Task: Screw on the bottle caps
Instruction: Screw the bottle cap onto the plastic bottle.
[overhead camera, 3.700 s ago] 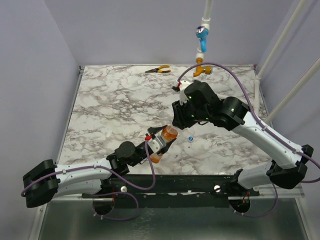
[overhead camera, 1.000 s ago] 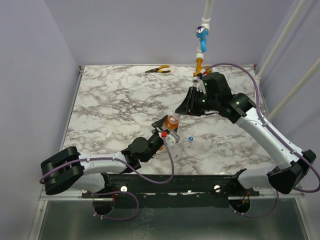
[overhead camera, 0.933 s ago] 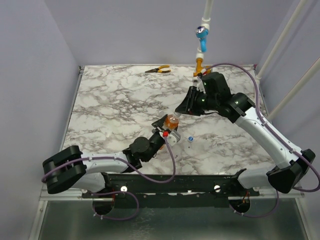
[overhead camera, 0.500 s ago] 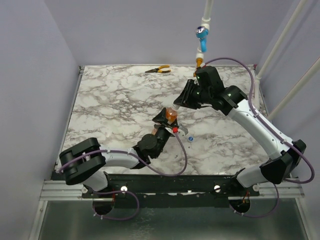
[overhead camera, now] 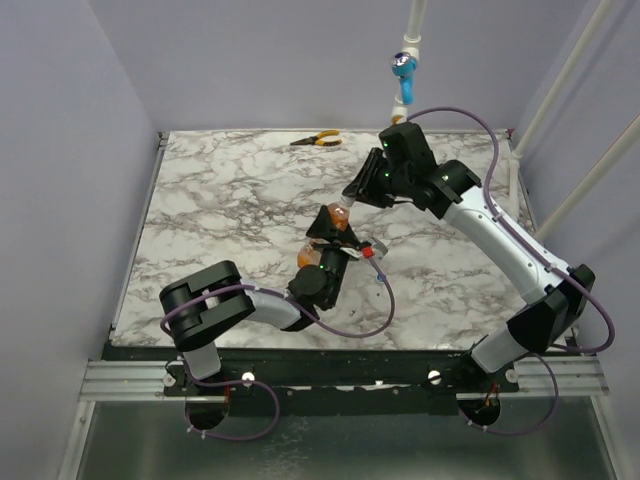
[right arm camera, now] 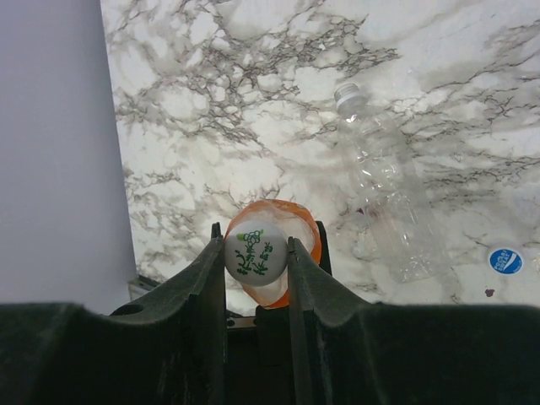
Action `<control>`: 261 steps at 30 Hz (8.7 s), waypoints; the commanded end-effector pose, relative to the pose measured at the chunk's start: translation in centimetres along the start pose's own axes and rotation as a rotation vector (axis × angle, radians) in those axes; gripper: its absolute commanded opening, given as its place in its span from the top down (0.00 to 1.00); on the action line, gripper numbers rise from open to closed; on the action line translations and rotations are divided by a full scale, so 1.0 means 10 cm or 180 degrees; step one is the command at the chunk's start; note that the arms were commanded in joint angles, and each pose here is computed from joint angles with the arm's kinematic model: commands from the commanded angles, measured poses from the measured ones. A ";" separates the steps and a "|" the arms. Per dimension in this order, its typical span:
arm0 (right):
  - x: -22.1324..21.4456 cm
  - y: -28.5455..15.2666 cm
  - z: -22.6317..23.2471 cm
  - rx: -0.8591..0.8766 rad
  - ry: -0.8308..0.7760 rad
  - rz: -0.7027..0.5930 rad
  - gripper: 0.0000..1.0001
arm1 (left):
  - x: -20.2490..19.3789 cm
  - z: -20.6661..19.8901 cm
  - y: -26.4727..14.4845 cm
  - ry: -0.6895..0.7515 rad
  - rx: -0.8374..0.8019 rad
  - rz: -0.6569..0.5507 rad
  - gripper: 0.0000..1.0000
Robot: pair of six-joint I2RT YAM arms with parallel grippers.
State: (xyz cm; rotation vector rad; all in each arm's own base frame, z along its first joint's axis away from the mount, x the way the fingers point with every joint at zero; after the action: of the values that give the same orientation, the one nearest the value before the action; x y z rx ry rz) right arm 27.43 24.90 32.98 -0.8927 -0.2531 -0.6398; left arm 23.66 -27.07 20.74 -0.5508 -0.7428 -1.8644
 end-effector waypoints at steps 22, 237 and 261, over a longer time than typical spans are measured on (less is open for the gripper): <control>-0.04 0.03 0.17 -0.0074 -0.0073 0.0207 0.57 | 0.36 0.18 0.13 -0.0650 0.0378 -0.0619 0.71; -0.07 -1.15 0.39 0.1270 -0.1834 -0.0061 0.00 | 0.58 0.36 -0.35 -0.1966 -0.1678 -0.1102 0.70; -0.35 -1.20 0.03 0.1168 -0.2389 0.0696 0.27 | 0.60 0.45 -0.60 -0.2597 -0.3007 -0.1266 0.70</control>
State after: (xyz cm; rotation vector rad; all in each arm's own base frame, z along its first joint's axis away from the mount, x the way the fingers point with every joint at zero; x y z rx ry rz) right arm 17.73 21.31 40.45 -0.7179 -0.9174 -0.0902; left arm 16.29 -25.70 26.21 -1.8937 -0.4825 -2.2975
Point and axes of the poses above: each gripper's point midway between its finger pads, its own y axis out along the fingers, its own z axis along the line the jaws close on, x = y × z, the point moved 8 cm from there along -y, back along the fingers, and after that the axes turned 3 degrees about y, right-handed, at the moved point
